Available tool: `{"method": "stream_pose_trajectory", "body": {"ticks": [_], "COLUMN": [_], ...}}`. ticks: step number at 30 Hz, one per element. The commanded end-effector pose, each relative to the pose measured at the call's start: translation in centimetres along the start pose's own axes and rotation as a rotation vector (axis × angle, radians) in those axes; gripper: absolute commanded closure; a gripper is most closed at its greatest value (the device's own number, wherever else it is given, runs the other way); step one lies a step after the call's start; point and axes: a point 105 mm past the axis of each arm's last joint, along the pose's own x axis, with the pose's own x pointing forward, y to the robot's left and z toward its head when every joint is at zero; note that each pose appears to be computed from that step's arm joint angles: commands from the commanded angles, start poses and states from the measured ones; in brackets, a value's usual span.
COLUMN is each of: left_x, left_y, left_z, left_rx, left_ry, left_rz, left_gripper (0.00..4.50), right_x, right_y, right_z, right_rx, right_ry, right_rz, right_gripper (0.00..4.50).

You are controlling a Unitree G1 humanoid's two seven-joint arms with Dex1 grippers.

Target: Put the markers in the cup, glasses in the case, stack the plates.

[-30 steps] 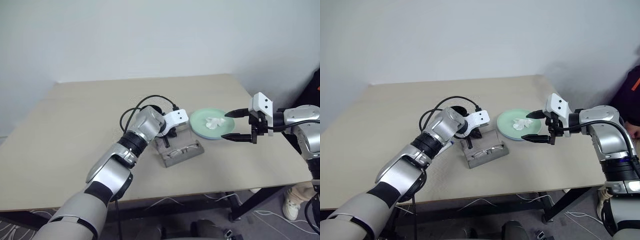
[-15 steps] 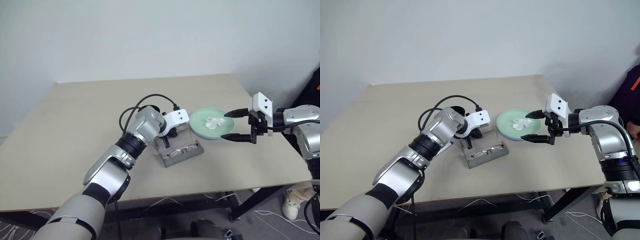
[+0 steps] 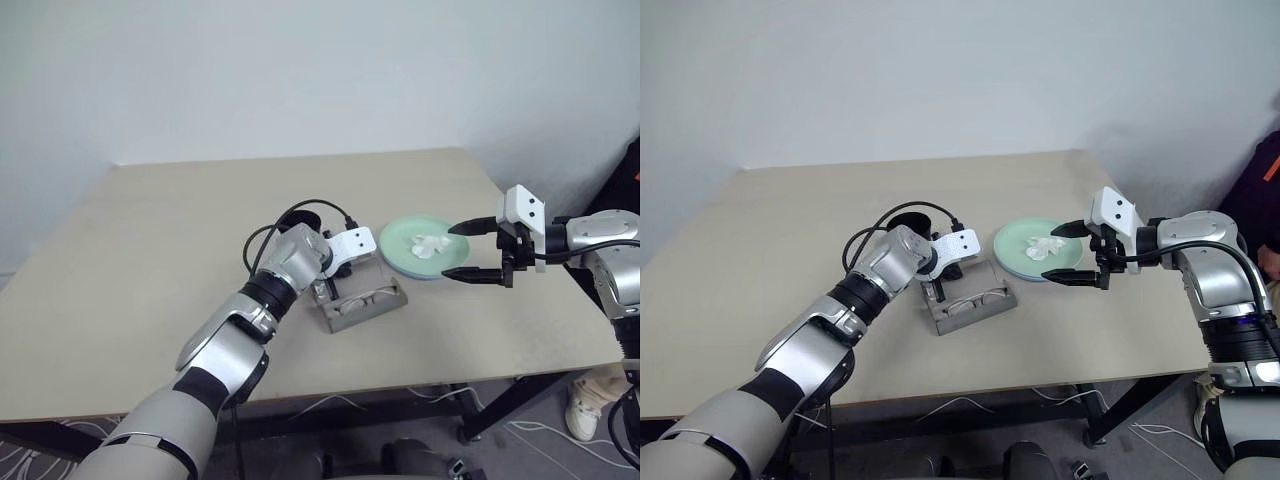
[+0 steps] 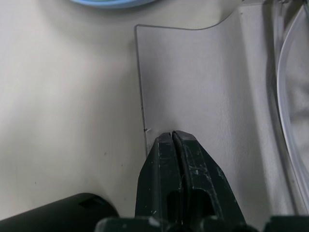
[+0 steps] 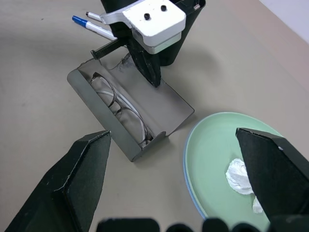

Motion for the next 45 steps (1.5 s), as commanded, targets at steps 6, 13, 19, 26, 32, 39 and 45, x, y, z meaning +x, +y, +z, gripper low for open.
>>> {"method": "stream_pose_trajectory", "body": {"ticks": [6, 13, 19, 26, 32, 39, 45], "left_x": [-1.3, -2.5, -1.4, -0.1, 0.2, -0.6, -1.7], "left_y": [0.6, 2.5, 2.6, 2.2, 2.2, 1.9, 0.5], "left_z": [1.6, 3.2, 2.3, 0.7, 0.2, 1.3, 2.9], "left_rx": [0.056, 0.053, 0.066, 0.076, 0.085, 0.106, 0.111], "left_ry": [-0.037, -0.086, -0.069, -0.030, -0.016, -0.049, -0.108], "left_rz": [0.021, 0.099, 0.130, 0.138, 0.134, 0.098, 0.010], "left_gripper": [4.49, 4.49, 4.49, 4.49, 4.49, 4.49, 4.49], "right_x": [-0.4, -0.3, -0.2, -0.3, -0.2, 0.0, 0.0], "right_y": [-0.2, -0.2, -0.1, 0.1, 0.3, 0.3, 0.2], "right_z": [1.3, 1.4, 1.4, 1.3, 1.3, 1.3, 1.3], "right_rx": [-0.045, -0.043, -0.042, -0.035, -0.032, -0.031, -0.032], "right_ry": [-0.028, -0.030, -0.033, -0.033, -0.033, -0.035, -0.037], "right_rz": [-0.014, -0.010, -0.010, -0.014, -0.012, -0.008, -0.008], "right_gripper": [0.00, 0.00, 0.00, 0.00, 0.00, 0.00, 0.00]}}
